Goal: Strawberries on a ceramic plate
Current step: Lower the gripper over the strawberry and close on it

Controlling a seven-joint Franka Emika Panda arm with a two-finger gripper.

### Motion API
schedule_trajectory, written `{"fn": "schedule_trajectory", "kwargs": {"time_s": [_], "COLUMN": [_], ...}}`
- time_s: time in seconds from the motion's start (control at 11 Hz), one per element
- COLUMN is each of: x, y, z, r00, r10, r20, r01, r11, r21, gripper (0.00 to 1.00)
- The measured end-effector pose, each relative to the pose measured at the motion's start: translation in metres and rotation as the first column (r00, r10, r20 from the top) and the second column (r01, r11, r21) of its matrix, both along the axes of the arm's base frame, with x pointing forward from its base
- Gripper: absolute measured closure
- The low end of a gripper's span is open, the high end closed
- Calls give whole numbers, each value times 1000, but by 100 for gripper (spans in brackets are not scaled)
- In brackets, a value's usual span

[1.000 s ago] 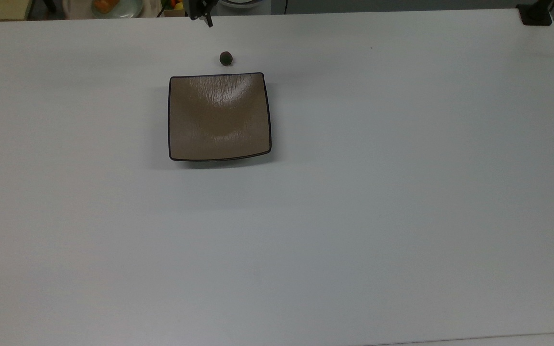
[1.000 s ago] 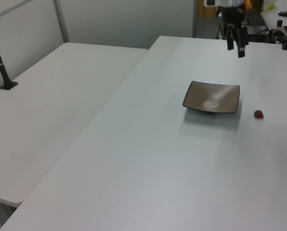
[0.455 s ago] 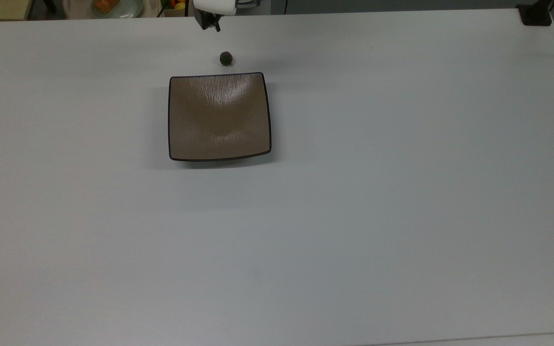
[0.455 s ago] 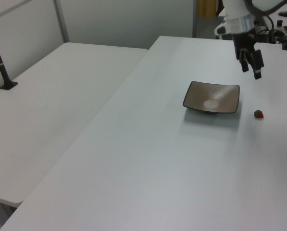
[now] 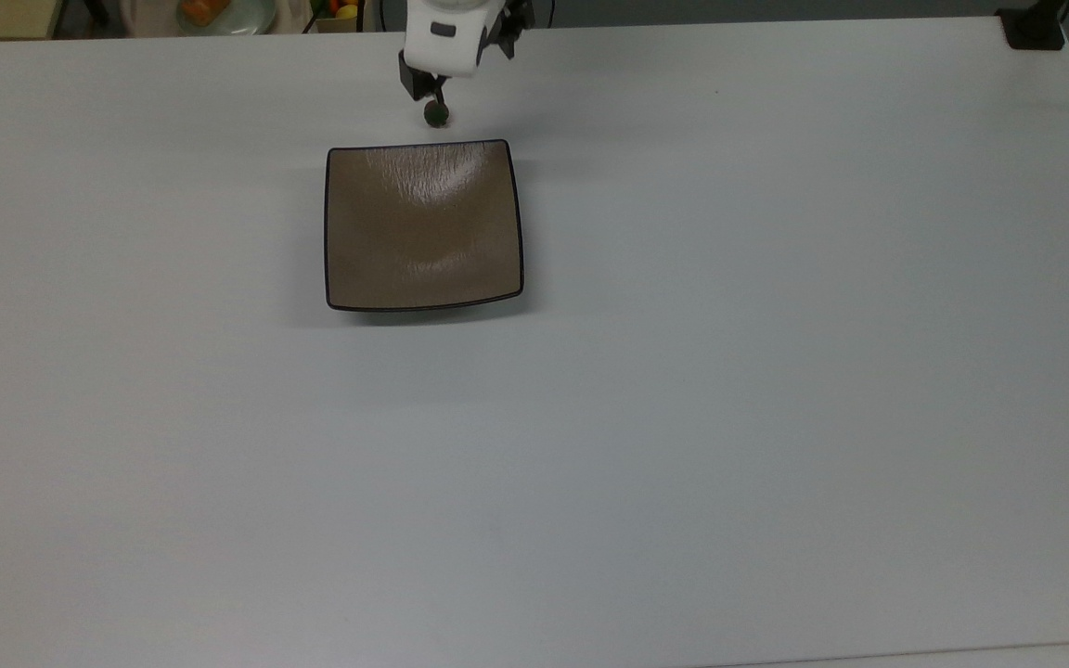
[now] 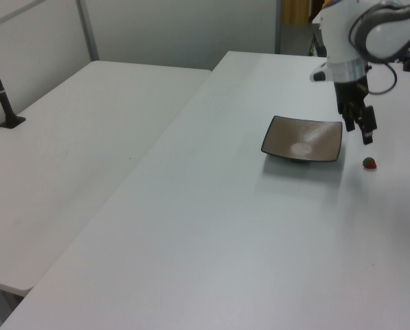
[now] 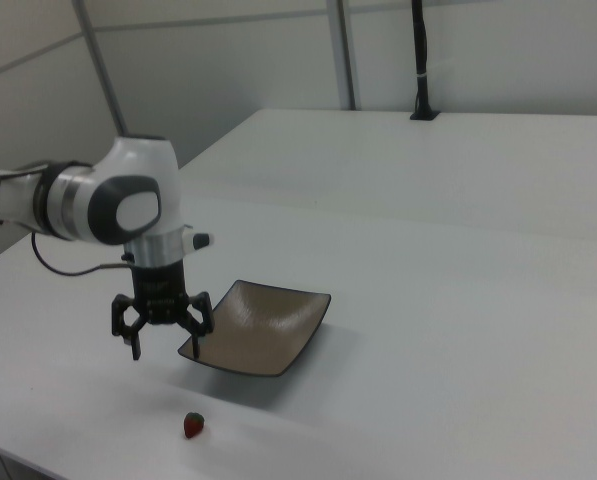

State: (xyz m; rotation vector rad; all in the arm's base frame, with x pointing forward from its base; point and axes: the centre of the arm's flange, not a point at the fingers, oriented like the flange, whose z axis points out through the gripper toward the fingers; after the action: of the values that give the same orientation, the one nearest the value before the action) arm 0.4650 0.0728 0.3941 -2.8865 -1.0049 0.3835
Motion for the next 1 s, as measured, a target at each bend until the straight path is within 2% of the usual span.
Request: {"fn": "schedule_trajectory", "kwargs": {"time_s": [0.27,1.0], "x": [-11,-33], "y": [-1,-17], "z": [-27,-77], "r00": [1000,997], "r10": [3,81], "r20": [2,-3], "r01": [-3,-81], "r11": [1000,989], "r21": [-24,-127], "gripper": [0,0]}}
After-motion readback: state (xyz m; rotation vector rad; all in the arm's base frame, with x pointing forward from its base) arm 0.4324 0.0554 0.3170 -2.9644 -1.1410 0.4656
